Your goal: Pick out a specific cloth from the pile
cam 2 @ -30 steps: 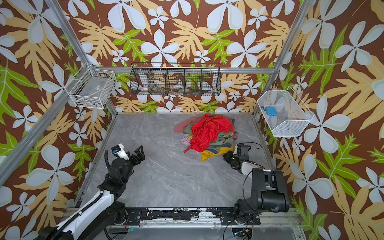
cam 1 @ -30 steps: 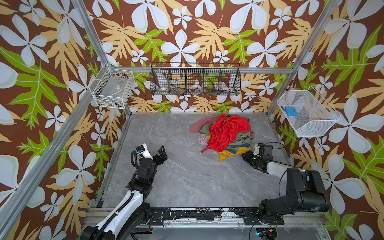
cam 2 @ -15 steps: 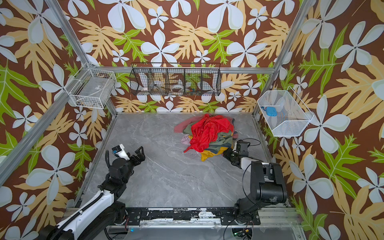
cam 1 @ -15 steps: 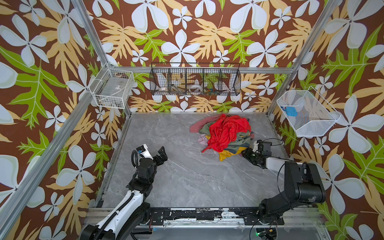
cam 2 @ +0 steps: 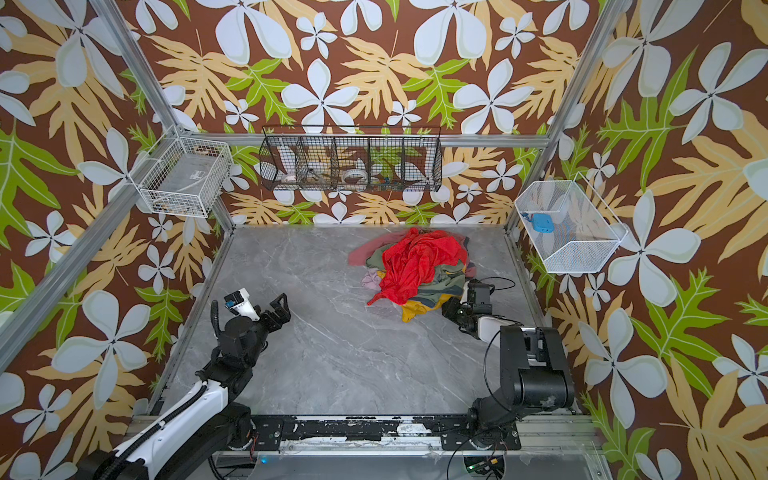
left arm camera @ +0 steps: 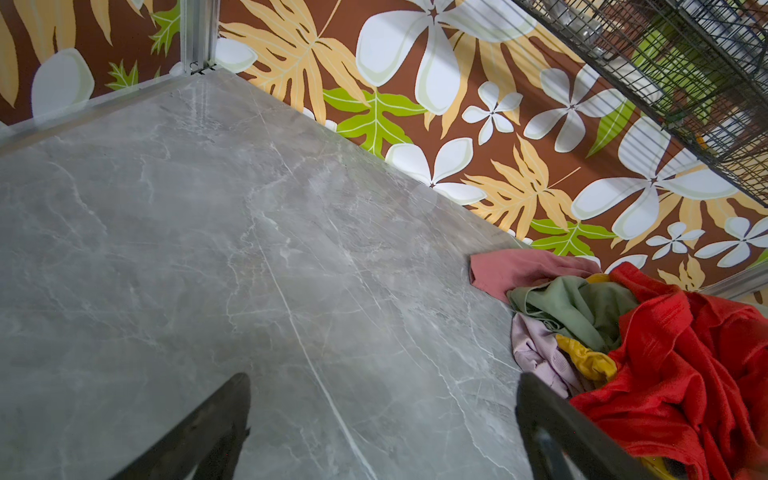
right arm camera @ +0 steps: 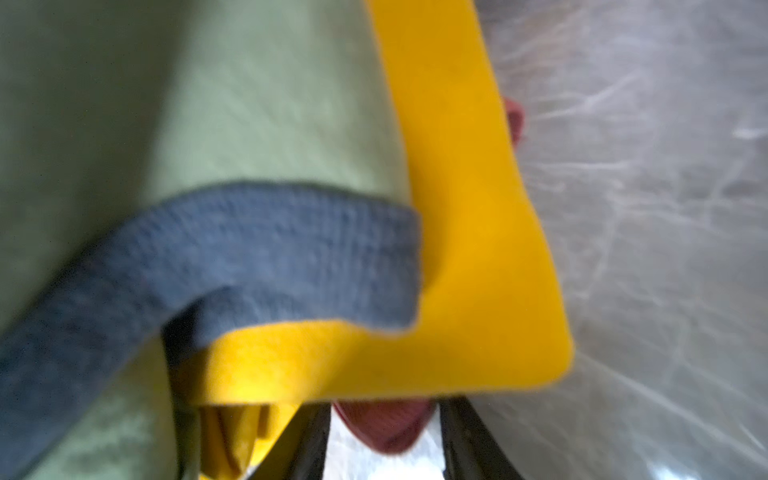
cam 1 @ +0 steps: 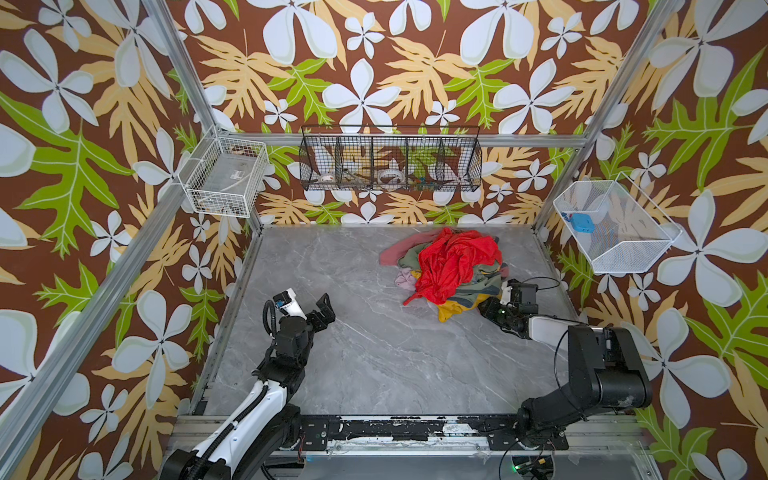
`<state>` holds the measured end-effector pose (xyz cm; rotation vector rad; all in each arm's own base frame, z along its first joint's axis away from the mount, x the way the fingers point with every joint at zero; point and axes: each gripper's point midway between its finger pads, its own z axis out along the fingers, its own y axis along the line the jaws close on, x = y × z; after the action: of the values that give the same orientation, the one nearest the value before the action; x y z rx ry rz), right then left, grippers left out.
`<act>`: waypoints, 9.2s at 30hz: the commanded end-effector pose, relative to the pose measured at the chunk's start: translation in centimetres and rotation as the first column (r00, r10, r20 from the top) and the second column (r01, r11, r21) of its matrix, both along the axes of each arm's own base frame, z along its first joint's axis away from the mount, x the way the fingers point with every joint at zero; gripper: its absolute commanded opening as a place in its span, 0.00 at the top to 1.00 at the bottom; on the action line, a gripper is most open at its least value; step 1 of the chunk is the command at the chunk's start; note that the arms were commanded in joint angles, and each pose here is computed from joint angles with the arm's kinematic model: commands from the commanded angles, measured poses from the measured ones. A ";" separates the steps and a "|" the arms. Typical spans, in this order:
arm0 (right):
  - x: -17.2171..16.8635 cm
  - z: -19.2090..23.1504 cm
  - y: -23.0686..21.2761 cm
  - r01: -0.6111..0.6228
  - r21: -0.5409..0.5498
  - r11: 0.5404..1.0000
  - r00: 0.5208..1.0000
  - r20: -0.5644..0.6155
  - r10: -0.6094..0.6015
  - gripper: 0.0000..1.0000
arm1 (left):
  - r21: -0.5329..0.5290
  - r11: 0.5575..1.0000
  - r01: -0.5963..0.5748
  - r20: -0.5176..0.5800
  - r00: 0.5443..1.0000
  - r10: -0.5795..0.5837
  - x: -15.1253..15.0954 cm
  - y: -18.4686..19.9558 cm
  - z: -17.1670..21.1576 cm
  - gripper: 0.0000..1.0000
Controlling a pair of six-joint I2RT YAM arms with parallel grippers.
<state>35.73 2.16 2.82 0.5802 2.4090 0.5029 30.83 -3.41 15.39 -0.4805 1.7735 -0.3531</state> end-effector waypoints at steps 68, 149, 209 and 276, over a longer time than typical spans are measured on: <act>-1.5 30.9 2.1 -0.065 -0.137 0.988 0.837 0.531 0.129 1.00 | 0.053 0.966 0.252 -0.027 0.968 -0.251 4.2 -9.9 2.3 0.00; 1.0 18.0 4.5 -0.139 -0.109 0.984 0.924 0.344 0.168 0.99 | -0.014 0.584 0.811 -0.335 0.547 -0.767 0.5 -47.7 -7.0 0.41; -0.9 20.4 -0.2 0.039 -0.210 0.977 0.897 0.438 0.059 0.07 | 0.399 0.892 0.213 -0.023 0.975 -0.222 0.1 -11.2 21.7 1.00; -1.9 18.5 0.6 -0.019 -0.207 0.978 0.916 0.389 0.101 0.14 | 0.218 0.909 0.356 -0.627 0.765 -0.149 6.8 -12.5 -5.3 1.00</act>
<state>33.70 2.77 21.23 0.2729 2.0661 0.3480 38.10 -14.26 10.85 -0.0950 2.4716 -0.0193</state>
